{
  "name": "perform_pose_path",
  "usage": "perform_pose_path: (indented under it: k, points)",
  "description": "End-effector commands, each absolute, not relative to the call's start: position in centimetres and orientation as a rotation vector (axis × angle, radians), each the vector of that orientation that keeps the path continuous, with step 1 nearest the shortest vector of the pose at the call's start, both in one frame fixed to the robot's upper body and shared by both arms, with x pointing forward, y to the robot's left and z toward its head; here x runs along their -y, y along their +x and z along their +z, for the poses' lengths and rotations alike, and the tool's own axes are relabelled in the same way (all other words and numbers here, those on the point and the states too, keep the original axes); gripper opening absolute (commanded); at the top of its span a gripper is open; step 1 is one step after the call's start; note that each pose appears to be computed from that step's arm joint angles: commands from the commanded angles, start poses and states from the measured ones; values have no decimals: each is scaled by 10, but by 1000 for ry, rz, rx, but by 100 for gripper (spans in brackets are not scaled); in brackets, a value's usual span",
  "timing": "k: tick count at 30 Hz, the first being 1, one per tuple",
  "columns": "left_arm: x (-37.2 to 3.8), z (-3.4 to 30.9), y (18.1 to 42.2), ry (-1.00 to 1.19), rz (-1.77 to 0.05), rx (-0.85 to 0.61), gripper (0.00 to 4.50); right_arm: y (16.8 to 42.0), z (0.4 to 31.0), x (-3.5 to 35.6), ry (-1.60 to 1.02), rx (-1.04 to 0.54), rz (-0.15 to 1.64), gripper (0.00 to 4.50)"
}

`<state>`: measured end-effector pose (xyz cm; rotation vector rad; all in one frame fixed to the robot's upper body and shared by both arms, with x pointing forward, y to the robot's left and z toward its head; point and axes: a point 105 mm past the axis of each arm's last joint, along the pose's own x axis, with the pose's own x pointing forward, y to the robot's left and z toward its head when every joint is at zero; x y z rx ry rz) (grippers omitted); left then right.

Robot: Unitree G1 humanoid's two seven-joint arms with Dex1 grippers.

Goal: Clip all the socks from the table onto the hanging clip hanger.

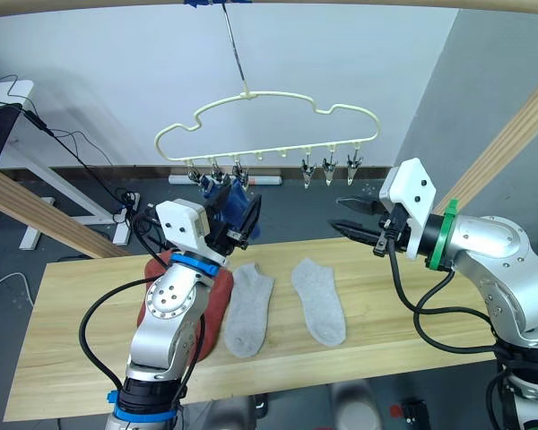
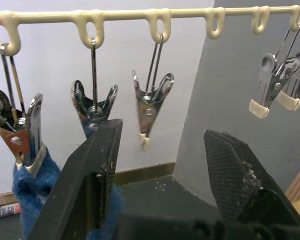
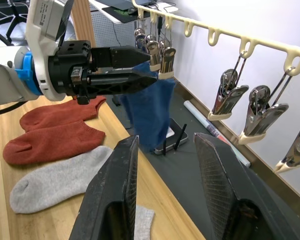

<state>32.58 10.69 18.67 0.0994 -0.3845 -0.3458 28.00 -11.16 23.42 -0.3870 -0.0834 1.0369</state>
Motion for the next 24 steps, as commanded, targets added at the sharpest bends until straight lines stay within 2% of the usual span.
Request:
perform_pose_path:
  k: [1, 16, 23, 24]
  points:
    - [-105, 200, 327, 98, -327, 446, 283, 273, 246, 110, -412, 133, 1045, 182]
    - [-107, 225, 334, 82, -258, 517, 283, 268, 246, 107, -381, 120, 1094, 182]
    - [-107, 224, 334, 71, -246, 508, 283, 267, 246, 107, -368, 114, 1105, 182]
    - [-107, 225, 334, 70, -248, 508, 266, 267, 246, 107, -367, 114, 1104, 182]
